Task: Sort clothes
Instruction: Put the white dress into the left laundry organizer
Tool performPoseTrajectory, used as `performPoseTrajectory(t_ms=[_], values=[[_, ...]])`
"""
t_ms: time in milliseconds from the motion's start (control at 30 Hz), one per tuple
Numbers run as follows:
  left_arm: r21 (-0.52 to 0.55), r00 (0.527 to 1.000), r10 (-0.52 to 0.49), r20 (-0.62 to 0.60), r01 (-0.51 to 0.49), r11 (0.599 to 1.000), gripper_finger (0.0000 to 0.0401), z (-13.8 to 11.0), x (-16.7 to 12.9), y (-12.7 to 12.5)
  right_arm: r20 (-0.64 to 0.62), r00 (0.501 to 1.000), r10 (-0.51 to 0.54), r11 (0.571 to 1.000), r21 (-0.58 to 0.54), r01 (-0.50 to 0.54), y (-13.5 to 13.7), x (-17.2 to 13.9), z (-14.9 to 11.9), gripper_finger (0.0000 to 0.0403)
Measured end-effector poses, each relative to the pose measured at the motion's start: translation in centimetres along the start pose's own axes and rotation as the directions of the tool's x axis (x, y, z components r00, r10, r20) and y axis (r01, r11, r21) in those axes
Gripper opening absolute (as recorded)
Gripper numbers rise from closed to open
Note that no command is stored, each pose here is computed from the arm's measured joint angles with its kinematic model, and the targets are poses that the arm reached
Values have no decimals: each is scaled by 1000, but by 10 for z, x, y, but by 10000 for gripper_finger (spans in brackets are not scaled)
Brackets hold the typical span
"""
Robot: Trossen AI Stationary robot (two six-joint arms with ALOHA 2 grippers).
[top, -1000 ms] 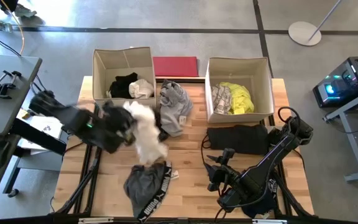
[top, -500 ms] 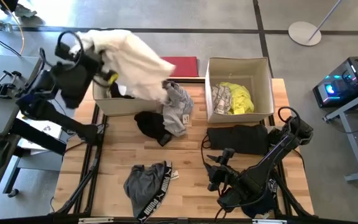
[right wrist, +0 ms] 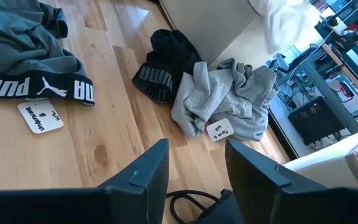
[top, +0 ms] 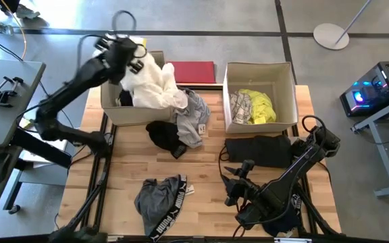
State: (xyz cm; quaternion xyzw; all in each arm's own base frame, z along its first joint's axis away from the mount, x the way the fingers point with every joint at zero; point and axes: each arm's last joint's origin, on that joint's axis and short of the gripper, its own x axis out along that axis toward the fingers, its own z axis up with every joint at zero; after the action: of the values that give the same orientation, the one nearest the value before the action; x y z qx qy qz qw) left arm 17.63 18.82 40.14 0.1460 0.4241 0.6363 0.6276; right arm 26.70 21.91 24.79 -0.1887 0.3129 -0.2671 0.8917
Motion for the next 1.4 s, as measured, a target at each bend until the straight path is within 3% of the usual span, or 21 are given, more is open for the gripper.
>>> performPoseTrajectory(t_ms=[100,233,333,467,600,667,733,800,867,967,1067,1167,1233,1333,1367,1400], values=[[80,978,-151,-142,163,983,24,-22,37,-38,0,1000,0,1000,4,0,0,0,0,145],[141,865,-348,-363,420,897,30,-51,64,-84,3,1000,3,1000,14,-3,1,0,1,145],[178,793,-345,-501,485,856,44,-68,77,-109,3,1000,1,1000,13,-2,0,1,1,145],[182,771,-308,-558,476,861,84,-75,87,-123,-1,1000,-4,1000,15,4,-1,3,2,145],[248,813,-169,-558,358,900,148,-68,85,-111,-4,1000,-10,1000,16,10,-2,5,2,145],[283,829,-73,-555,270,920,179,-59,76,-92,-2,1000,-14,1000,7,14,-2,6,3,145],[261,837,-37,-547,212,942,206,-47,60,-70,-1,1000,-13,1000,6,13,-2,6,3,145],[187,851,-64,-521,187,964,225,-35,43,-49,0,1000,-13,1000,11,13,-2,6,3,145],[77,877,-154,-456,211,974,236,-25,27,-34,4,1000,-13,1000,22,13,-2,7,4,145],[-65,897,-323,-302,319,946,239,-16,6,-17,8,1000,-13,999,38,13,-1,9,6,145],[-192,863,-488,-132,461,866,237,-10,-14,-8,15,1000,-7,998,57,6,0,9,7,145],[-232,749,-654,104,658,717,233,-5,-35,-9,19,1000,-5,998,64,4,0,9,7,145],[-174,608,-755,244,794,583,230,-3,-47,-17,19,1000,-5,998,64,3,0,9,8,145],[-66,346,-878,331,936,345,224,-6,-58,-36,22,1000,-2,997,73,0,1,9,8,145],[-44,284,-902,326,957,286,222,-8,-60,-43,22,1000,-1,997,74,-1,1,9,8,145],[-35,255,-916,309,966,257,219,-11,-59,-51,22,1000,-1,997,73,0,1,9,8,145]])
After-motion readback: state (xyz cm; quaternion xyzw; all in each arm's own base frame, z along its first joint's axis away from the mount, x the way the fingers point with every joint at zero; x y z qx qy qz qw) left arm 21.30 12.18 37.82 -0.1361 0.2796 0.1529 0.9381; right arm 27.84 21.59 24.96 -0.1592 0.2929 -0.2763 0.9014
